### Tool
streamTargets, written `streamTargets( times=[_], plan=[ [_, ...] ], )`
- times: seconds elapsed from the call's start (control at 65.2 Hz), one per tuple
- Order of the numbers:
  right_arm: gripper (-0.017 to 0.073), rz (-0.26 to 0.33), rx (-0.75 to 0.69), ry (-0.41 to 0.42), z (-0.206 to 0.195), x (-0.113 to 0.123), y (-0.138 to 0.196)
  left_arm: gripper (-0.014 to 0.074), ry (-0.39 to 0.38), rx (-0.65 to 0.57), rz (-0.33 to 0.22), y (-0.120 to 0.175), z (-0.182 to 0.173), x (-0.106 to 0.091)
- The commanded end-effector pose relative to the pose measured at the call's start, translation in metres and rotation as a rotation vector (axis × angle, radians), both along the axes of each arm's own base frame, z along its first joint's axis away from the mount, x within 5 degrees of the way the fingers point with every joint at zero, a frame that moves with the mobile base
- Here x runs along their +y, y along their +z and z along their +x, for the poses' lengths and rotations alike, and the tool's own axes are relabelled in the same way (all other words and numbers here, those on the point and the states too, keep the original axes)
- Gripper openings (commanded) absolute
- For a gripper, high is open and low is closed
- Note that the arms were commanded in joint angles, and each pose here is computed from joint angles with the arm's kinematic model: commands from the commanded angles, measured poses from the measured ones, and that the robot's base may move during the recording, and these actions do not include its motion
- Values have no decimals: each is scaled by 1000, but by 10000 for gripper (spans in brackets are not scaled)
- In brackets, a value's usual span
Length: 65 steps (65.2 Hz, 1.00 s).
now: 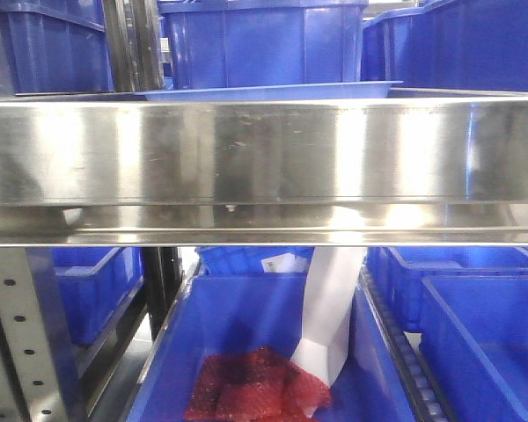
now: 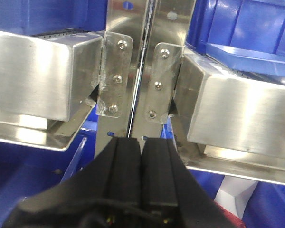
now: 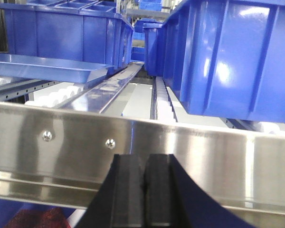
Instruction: Grab blue tray and place on right shelf
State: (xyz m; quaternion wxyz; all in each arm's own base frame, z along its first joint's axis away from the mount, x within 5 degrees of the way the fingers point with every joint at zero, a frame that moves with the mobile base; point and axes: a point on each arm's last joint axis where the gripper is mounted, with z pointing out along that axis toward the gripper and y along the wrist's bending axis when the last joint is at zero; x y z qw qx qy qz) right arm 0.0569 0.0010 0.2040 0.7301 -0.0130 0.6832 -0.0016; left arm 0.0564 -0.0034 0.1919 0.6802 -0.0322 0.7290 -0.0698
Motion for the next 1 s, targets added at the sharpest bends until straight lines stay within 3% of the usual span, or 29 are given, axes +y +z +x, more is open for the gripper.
streamTargets(
  times=[0.0, 0.981],
  plan=[
    [57, -7, -156, -26, -5, -2, 19, -48, 3, -59, -6, -2, 1, 0],
    [57, -9, -157, -51, -5, -3, 19, -48, 3, -59, -6, -2, 1, 0]
  ],
)
